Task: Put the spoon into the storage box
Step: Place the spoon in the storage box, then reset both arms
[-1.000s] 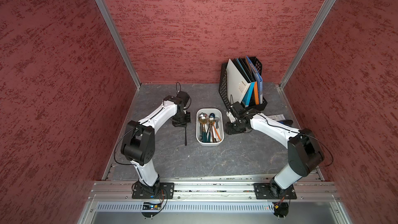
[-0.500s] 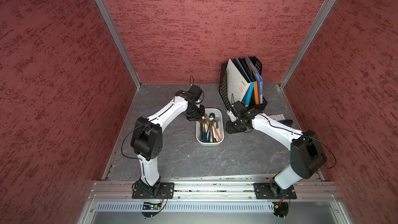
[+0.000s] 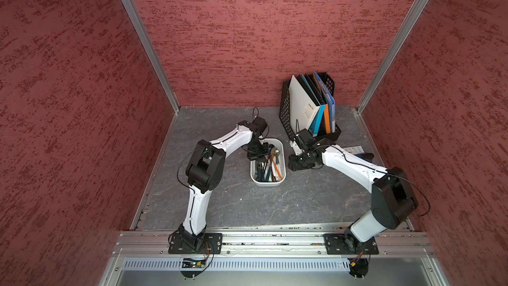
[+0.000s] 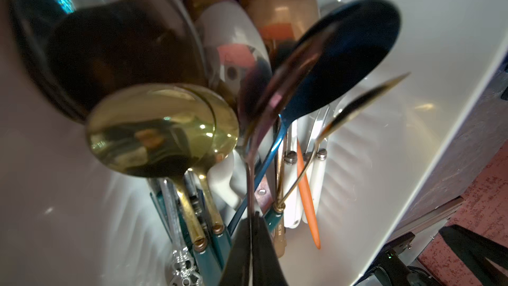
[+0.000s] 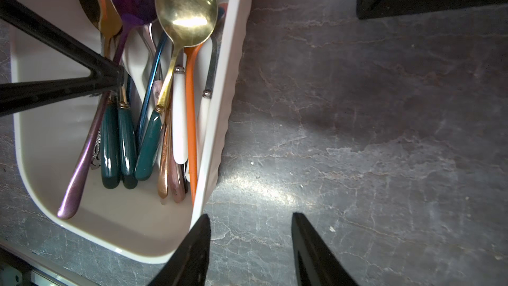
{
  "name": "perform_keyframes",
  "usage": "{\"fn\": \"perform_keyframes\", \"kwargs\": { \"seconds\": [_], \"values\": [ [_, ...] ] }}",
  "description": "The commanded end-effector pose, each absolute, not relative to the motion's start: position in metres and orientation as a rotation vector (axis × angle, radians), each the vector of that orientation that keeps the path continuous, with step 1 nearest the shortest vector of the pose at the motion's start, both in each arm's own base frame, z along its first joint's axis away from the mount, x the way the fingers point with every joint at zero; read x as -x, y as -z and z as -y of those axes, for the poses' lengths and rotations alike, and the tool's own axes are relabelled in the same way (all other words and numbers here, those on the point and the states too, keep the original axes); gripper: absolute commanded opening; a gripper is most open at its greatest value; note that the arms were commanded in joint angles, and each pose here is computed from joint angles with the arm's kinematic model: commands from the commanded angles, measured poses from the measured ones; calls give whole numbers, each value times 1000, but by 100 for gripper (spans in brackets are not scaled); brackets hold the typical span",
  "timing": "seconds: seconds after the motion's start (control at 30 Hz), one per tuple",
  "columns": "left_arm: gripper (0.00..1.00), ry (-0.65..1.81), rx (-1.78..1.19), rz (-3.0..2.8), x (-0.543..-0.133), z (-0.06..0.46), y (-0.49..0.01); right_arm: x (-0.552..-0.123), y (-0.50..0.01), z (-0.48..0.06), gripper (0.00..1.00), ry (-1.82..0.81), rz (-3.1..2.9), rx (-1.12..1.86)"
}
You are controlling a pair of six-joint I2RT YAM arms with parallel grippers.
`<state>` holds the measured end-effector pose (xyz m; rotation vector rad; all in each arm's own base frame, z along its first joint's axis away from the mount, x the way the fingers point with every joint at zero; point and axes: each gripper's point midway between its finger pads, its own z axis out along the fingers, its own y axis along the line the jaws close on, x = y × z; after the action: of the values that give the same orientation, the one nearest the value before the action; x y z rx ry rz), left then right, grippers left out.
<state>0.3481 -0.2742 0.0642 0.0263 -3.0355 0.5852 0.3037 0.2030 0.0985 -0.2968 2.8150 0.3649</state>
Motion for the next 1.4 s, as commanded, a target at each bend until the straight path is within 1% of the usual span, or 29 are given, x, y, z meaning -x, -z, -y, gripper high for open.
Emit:
{"fn": "perform_keyframes", "kwargs": {
  "seconds": [0.0,0.23,0.4,0.5,0.57,0.73,0.8,0.83,0.87,0.93,0.97,1.0,1.03,1.07,1.1,1.2,1.3,1.37],
  "values": [
    [0,-590,-35,3042,-355,280,-59,-304,-97,-200,51,-341,-2809,299],
    [0,-583,-77,3033,-361,279,-47,-303,-92,-201,51,-339,-2824,301],
    [8,-596,-72,3040,-362,281,-47,-304,-92,-200,51,-330,-2825,302],
    [21,-632,-53,3078,-362,281,-60,-305,-94,-197,51,-304,-2817,319],
    [39,-630,-50,3114,-362,278,-70,-308,-101,-193,51,-269,-2786,348],
    [52,-642,-26,3211,-358,268,-97,-319,-121,-177,55,-144,-2660,400],
    [55,-664,5,3272,-356,263,-114,-324,-133,-169,58,-90,-2574,426],
    [57,-688,37,3313,-353,261,-126,-328,-142,-164,60,-65,-2512,429],
    [58,-688,55,3360,-351,256,-134,-331,-149,-159,67,-41,-2464,426],
    [66,-674,105,3511,-346,240,-160,-337,-162,-147,81,11,-2348,432],
    [71,-634,92,3588,-343,227,-170,-340,-164,-140,92,57,-2301,424],
    [81,-571,42,3679,-340,208,-181,-345,-168,-129,99,115,-2245,402],
    [91,-518,-6,3762,-336,190,-190,-350,-168,-114,99,176,-2206,368],
    [99,-490,-47,3826,-331,174,-197,-354,-169,-99,99,234,-2176,302],
    [100,-440,-85,3887,-325,157,-201,-359,-171,-82,99,273,-2152,218],
    [100,-229,-202,4040,-314,102,-208,-373,-165,-48,99,207,-2113,62],
    [100,19,-335,4157,-312,51,-201,-391,-148,-24,99,138,-2062,-36],
    [100,50,-419,4229,-315,31,-196,-404,-139,-16,99,142,-2023,-35]
  ]
}}
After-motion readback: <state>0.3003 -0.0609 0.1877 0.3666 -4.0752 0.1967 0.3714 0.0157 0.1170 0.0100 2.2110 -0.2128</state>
